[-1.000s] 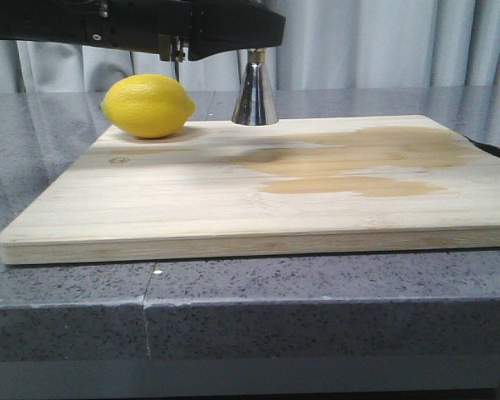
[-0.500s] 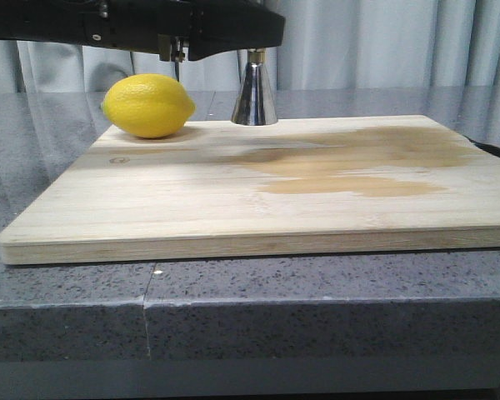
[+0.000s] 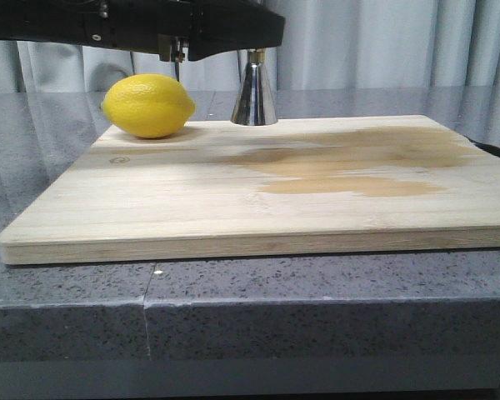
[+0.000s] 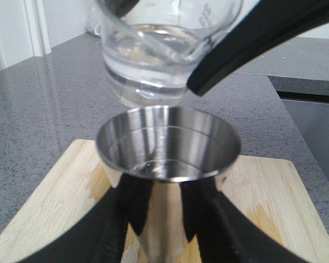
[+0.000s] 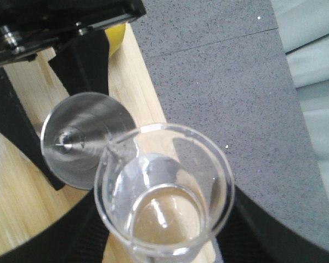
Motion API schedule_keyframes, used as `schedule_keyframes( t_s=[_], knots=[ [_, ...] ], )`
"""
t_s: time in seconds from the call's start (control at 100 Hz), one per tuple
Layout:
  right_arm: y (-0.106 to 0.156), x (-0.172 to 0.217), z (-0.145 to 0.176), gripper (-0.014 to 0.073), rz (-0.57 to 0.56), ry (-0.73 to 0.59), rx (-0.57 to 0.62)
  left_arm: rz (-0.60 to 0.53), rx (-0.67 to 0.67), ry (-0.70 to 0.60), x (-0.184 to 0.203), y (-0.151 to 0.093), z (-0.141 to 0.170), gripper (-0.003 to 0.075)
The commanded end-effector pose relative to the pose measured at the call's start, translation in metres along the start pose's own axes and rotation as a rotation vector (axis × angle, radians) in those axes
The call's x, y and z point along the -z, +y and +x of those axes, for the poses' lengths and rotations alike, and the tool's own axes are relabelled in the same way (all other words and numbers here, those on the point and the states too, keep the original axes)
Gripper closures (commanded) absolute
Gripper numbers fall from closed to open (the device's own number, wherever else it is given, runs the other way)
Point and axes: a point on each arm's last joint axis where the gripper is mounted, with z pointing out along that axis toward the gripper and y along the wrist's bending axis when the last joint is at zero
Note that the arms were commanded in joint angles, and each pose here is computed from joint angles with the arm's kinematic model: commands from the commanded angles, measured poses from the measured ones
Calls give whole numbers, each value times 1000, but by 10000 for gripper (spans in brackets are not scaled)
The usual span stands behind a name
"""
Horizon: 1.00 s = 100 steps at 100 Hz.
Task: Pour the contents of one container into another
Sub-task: 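Tilt the beaker with the right gripper, pouring liquid into the jigger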
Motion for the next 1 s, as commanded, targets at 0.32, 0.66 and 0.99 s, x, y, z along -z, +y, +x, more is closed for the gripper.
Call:
schedule_keyframes(
  t_s=[0.32, 0.66, 0.99],
  knots=[
    [-12, 29, -13, 255, 171, -67, 148, 16, -49, -128, 5, -8, -40, 513],
    [-15, 31, -15, 256, 230, -61, 195, 16, -49, -128, 5, -8, -40, 513],
    [-16, 31, -15, 256, 242, -52, 298, 16, -49, -128, 5, -8, -40, 513]
  ],
)
